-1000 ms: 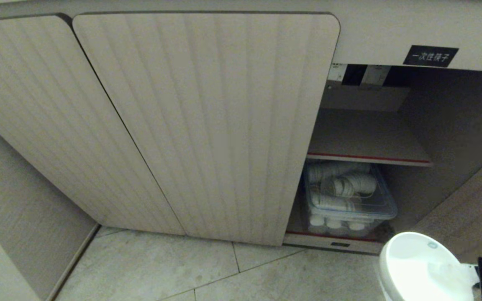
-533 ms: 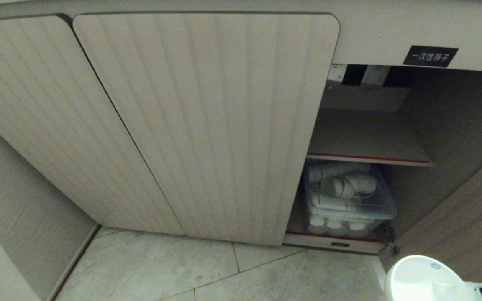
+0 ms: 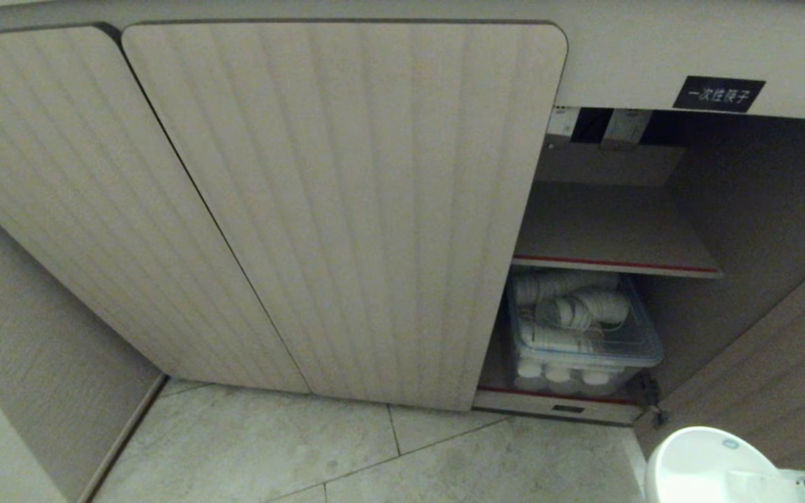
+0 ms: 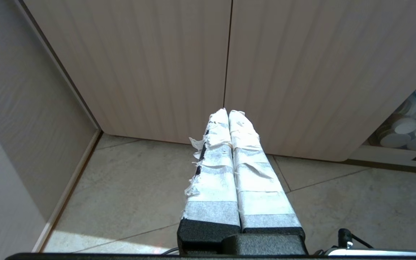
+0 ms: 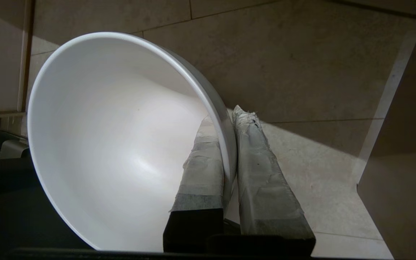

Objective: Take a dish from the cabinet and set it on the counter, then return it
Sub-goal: Place it on the table

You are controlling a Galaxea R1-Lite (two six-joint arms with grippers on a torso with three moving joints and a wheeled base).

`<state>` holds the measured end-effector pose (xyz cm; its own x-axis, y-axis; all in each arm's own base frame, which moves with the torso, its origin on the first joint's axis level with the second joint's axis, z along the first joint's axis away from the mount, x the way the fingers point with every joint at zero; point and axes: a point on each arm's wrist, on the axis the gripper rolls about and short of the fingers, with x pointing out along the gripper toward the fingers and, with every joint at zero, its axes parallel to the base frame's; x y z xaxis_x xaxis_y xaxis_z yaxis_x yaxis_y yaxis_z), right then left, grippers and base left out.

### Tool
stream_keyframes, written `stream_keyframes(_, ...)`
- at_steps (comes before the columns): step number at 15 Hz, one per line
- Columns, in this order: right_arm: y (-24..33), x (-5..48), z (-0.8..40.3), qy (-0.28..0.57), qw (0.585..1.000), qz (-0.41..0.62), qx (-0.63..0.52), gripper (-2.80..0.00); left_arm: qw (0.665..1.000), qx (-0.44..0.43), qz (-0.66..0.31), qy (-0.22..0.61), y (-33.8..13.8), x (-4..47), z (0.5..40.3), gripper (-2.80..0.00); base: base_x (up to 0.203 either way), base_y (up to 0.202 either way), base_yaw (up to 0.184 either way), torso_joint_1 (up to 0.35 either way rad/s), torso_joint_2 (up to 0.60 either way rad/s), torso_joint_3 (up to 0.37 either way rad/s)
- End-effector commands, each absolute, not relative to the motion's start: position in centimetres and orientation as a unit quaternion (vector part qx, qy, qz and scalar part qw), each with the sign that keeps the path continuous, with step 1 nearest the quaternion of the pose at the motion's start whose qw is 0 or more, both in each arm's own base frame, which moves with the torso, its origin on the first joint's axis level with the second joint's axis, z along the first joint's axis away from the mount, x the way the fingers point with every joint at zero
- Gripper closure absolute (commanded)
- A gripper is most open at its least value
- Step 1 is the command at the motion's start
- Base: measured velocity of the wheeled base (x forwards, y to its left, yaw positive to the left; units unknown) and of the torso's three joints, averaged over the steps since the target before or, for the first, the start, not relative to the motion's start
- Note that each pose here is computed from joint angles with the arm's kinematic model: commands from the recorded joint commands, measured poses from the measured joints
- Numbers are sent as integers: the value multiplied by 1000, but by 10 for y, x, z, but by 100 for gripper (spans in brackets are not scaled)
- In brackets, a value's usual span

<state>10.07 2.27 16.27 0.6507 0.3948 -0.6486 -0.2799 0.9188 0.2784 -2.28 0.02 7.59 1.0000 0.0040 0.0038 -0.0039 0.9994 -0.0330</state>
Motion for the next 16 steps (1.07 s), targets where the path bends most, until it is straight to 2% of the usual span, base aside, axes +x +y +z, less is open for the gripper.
stream_keyframes(1,23,102,166,377,904,186,78,0,1000,-17,2,-3,0,-23,76,0,0,0,0,0,0,0)
stream_keyframes(16,25,104,163,387,898,194,77,0,1000,-17,2,-2,0,-23,76,0,0,0,0,0,0,0)
